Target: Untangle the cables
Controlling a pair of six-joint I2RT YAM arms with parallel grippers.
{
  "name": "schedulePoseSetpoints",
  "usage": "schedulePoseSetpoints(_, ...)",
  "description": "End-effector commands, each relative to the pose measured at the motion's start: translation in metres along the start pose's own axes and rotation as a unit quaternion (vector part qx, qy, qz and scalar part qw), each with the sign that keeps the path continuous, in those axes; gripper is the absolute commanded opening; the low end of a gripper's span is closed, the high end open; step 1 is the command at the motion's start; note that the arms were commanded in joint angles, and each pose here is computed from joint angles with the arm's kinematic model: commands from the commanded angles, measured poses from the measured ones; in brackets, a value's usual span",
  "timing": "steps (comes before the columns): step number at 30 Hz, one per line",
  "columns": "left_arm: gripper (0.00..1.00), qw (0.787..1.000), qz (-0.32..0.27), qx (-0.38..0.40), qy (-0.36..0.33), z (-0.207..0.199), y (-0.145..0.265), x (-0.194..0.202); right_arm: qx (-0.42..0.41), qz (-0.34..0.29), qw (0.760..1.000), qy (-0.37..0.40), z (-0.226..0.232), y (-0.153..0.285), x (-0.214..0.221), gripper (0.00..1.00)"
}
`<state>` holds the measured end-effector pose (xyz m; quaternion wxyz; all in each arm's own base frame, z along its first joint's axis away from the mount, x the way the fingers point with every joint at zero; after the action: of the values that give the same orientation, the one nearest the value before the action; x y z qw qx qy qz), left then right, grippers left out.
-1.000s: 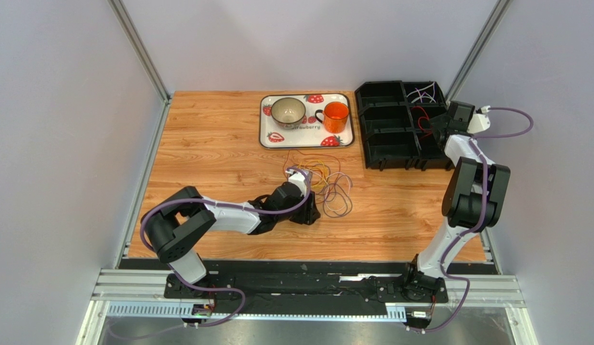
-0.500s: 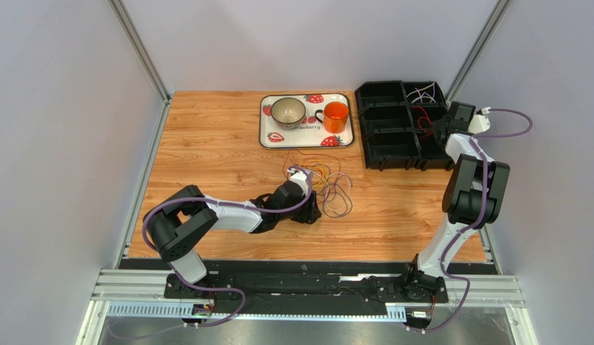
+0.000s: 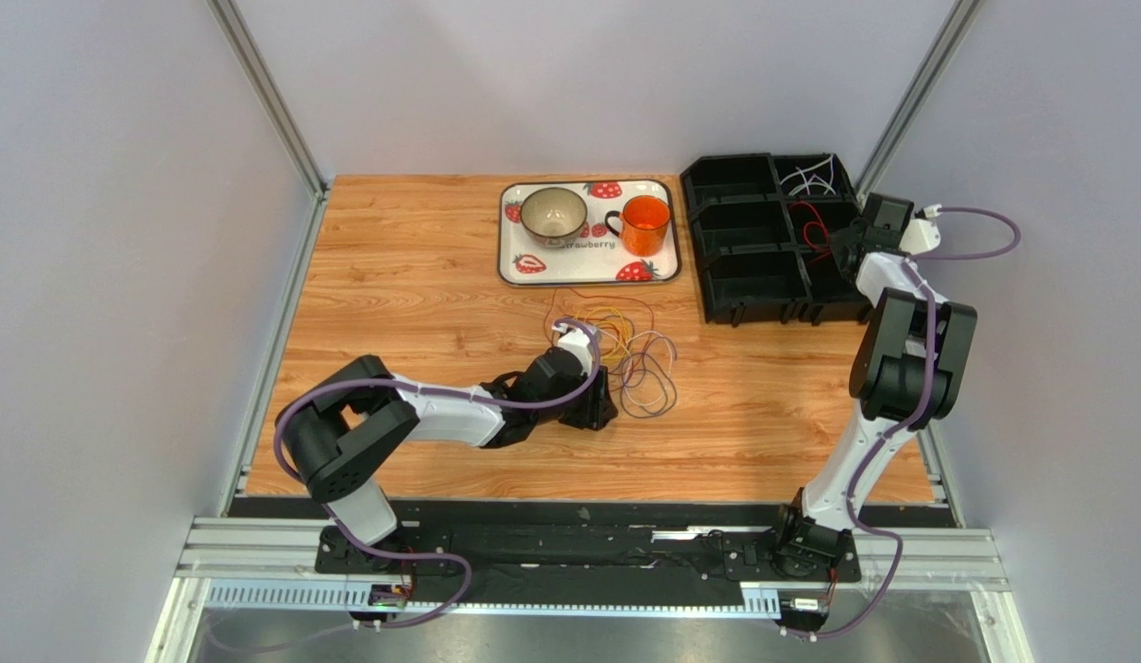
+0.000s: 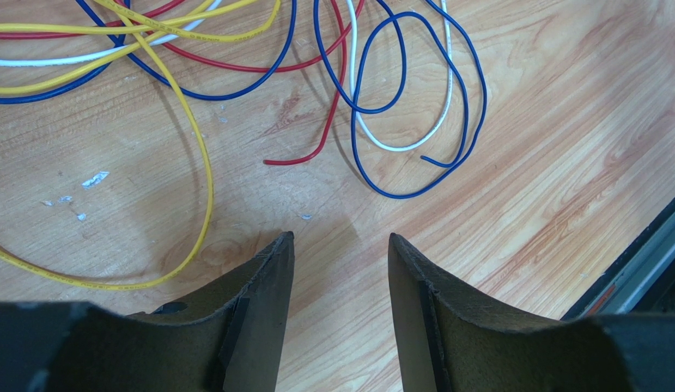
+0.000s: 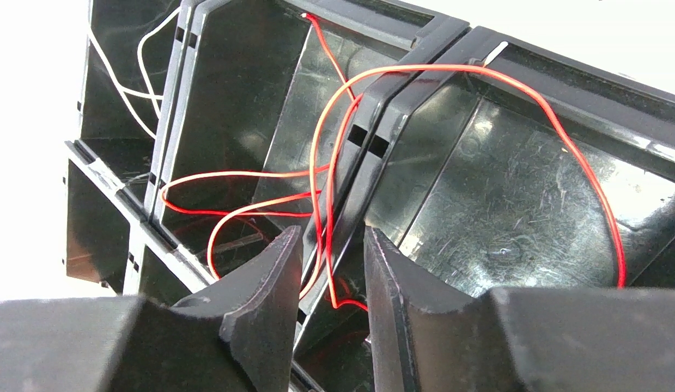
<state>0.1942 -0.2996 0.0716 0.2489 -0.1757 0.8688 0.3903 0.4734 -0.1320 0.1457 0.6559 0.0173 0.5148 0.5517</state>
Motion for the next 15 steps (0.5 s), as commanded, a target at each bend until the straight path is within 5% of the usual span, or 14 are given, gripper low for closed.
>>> schedulePoseSetpoints(1,0.55,1.0,-0.005,0.009,-0.009,-0.0085,-0.0034,-0.0058,-0.023,-0.025,0.999,-0.002,0.0142,-0.0038,-0.0172,0.37)
schedulePoseSetpoints(7,0.55,1.0,-0.006,0.01,-0.009,-0.0093,-0.0032,-0.0067,-0.008,-0.009,1.0,0.006,0.008,-0.0058,-0.0102,0.32)
schedulePoseSetpoints(15,0.55,1.0,-0.005,0.01,-0.01,-0.0095,-0.0022,-0.0067,-0.009,-0.006,1.0,0.018,0.0084,-0.0021,-0.0117,0.08)
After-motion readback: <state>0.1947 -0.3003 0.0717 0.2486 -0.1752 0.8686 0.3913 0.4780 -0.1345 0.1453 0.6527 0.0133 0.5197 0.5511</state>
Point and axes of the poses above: each gripper's point midway between its finger pads, its own y axis back along the fingers, its own z axis along the line the jaws close on, x = y × z, the point moved 7 cm from there along y, back along the fingers, and after that the axes turned 11 degrees about y, right-handed, at the moved point
